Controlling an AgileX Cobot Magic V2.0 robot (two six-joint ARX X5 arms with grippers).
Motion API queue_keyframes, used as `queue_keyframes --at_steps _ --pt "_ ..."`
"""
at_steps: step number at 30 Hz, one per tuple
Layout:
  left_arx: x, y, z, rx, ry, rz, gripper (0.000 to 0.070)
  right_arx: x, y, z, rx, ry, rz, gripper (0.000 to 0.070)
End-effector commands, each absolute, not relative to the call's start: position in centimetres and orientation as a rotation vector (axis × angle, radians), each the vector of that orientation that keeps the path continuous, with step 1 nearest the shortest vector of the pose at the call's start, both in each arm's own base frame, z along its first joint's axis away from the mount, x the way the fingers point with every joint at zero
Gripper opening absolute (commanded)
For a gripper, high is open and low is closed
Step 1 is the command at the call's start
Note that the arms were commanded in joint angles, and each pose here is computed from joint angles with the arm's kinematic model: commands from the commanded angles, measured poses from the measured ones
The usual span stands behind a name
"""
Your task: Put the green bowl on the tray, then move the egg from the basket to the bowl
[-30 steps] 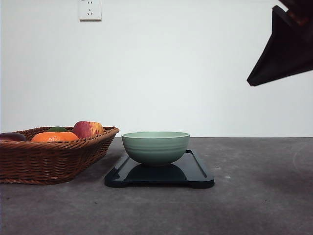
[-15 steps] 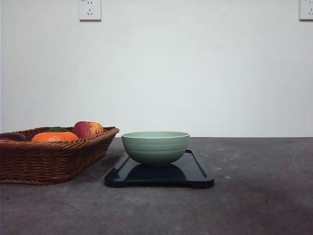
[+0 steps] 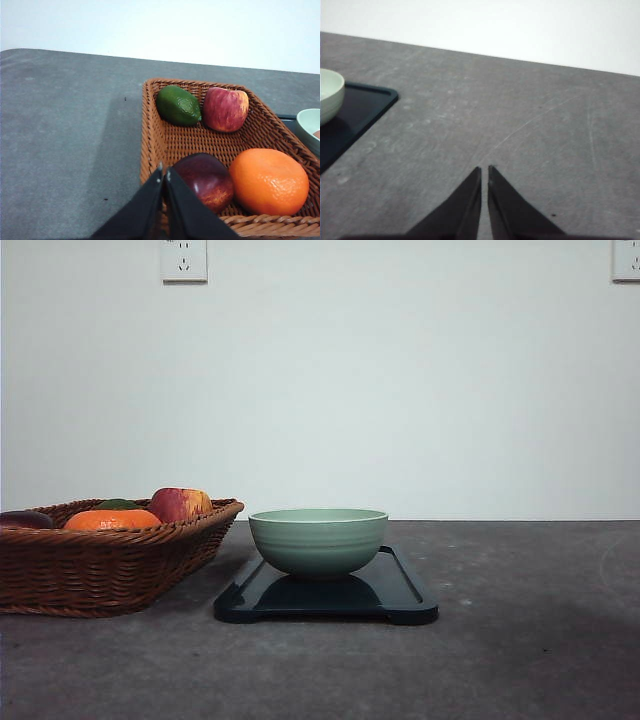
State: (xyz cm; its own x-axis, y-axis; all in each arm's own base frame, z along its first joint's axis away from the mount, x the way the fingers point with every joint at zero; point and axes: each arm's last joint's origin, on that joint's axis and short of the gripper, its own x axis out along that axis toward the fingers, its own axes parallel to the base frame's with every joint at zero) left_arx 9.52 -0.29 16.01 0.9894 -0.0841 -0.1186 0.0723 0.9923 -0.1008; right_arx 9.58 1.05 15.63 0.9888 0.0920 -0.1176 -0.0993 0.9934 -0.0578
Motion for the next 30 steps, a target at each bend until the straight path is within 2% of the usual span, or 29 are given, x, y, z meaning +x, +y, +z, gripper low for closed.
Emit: queue_keyframes --at_steps 1,30 --pt "9.63 -0.29 15.46 -0.084 0.130 -0.077 0.0000 9.62 0.93 15.65 -0.067 0.102 0.076 0.0016" --pt "9.63 -0.29 15.46 -0.084 0.129 -0.077 0.0000 9.63 0.88 15.73 -0.066 0.094 0.071 0.0016"
